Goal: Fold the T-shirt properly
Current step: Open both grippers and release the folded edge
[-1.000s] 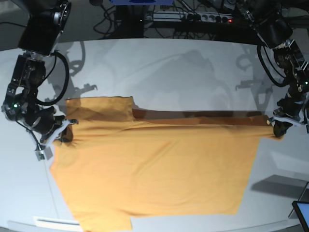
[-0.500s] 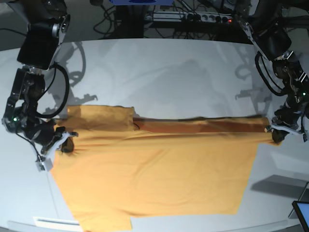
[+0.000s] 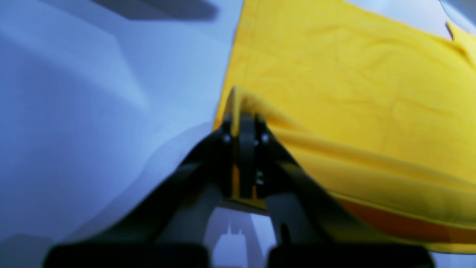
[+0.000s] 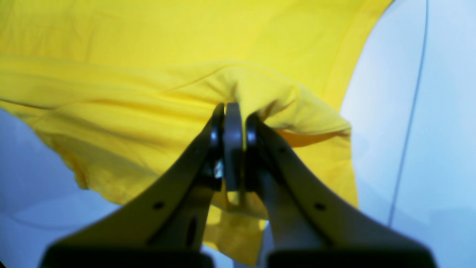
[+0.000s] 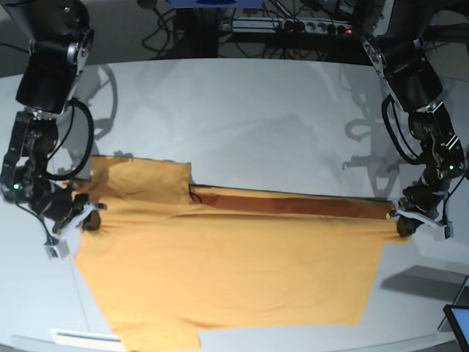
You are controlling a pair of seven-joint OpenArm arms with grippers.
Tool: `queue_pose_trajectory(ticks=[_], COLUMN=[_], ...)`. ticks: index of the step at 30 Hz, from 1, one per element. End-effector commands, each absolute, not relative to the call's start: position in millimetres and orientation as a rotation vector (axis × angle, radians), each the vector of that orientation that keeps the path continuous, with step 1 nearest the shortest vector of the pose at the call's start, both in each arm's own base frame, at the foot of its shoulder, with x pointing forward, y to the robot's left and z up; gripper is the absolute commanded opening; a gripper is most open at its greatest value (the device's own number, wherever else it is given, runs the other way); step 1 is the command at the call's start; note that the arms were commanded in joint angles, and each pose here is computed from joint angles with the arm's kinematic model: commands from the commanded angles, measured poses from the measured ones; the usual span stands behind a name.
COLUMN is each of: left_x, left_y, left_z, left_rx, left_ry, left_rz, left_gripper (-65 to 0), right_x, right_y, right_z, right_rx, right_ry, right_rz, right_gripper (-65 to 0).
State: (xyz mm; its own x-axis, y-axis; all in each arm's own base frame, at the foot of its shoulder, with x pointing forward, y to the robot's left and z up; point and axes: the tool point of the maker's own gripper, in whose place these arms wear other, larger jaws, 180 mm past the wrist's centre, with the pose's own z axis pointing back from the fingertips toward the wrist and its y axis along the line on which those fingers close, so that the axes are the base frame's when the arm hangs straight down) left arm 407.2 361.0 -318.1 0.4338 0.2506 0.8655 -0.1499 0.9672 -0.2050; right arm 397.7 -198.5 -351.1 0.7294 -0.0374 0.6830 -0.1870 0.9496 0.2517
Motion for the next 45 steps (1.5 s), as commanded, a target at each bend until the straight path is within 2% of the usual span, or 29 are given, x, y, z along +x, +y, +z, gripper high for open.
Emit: queue_pose_trajectory(ticks=[1, 5, 13, 21, 35, 39, 45], left_x=[418, 418, 417, 425, 446, 455, 460], left_y=[378, 384, 387, 395, 388, 366, 364], left_z=[-289, -288, -301, -303, -296, -316, -324], left_rx=[-0.072, -0.062, -0.073, 0.013, -0.022, -0.040, -0.065], left_ry=[-1.175, -1.172, -1.152, -1.128, -1.159, -1.114, -1.110], left_rz=[0.264, 0.267, 0.293, 0.251, 0.257, 0.186, 0.211], left_gripper=[-65.0, -65.0, -65.0, -65.0, -65.0, -65.0, -65.0], right_x=[420, 427, 438, 439, 442, 443, 442], right_y=[-201, -197, -200, -201, -201, -201, -202], right_z=[-321, -313, -321, -332, -329, -331, -337], right_rx=[0.293, 0.277, 0.302, 0.321, 0.322, 0.326, 0.331], right_ry=[-0.837, -0.842, -0.835, -0.817, -0.831, -0.836, -0.823], right_rz=[0.118, 0.163, 0.114, 0.086, 0.084, 0.075, 0.064], right_gripper=[-64.7, -64.7, -64.7, -64.7, -64.7, -64.7, -64.7])
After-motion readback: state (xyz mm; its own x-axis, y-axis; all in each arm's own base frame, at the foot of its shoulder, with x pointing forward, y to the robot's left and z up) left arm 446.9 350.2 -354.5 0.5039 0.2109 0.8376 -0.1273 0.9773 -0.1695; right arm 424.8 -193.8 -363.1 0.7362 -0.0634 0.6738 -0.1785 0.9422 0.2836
